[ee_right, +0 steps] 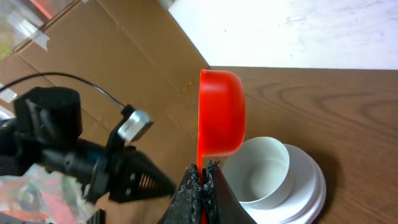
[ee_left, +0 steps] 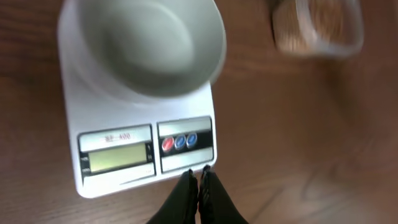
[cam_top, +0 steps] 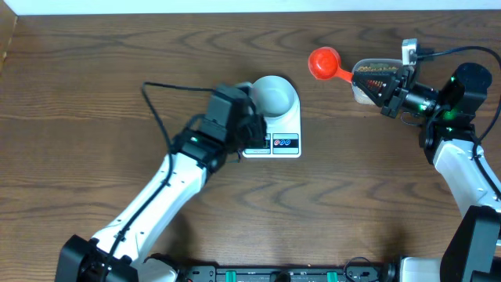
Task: Scoop item into bowl and weigh 50g on scale
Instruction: 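Carry the red scoop with the right gripper toward the soybean tub, then move the left gripper to the scale's front buttons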
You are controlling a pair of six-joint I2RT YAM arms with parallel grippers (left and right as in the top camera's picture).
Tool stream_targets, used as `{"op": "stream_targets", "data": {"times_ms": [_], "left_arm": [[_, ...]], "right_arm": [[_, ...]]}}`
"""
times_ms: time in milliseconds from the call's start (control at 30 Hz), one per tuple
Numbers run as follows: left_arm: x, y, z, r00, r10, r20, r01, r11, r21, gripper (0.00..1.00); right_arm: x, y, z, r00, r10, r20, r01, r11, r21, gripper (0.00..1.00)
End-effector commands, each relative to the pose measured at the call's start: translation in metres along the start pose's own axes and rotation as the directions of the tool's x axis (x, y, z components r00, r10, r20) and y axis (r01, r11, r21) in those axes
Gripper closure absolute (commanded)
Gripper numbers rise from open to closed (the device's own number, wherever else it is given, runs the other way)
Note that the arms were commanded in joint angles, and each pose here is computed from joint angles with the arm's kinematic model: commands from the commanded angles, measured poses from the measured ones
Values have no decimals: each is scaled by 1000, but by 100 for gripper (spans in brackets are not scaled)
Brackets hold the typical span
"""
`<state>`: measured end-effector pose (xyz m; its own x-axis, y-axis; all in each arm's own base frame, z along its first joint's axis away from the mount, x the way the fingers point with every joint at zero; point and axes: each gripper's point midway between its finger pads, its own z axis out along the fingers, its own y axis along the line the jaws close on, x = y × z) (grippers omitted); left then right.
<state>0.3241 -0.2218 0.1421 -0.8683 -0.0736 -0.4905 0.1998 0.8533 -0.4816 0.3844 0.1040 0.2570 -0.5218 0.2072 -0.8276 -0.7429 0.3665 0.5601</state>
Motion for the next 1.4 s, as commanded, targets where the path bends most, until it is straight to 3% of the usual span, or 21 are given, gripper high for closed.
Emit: {"op": "stream_targets", "data": {"times_ms": [0, 367, 700, 1367], "left_arm": [[12, 8, 4, 988, 151, -22, -153, 984, -93, 93], [26, -8, 11, 964, 261, -45, -265, 955, -133, 93], [37, 4, 45, 952, 270, -143, -292, 943, -157, 93], [44, 14, 87, 922, 346, -176, -372, 917, -147, 93]], "right_arm": [[-6, 4, -1, 996, -92, 1, 92, 996, -12, 99], [-10, -4, -1, 994, -103, 20, 102, 994, 34, 99], [-10, -4, -1, 995, -99, 19, 99, 995, 34, 99], [-6, -9, -2, 998, -60, 16, 59, 997, 56, 99]]}}
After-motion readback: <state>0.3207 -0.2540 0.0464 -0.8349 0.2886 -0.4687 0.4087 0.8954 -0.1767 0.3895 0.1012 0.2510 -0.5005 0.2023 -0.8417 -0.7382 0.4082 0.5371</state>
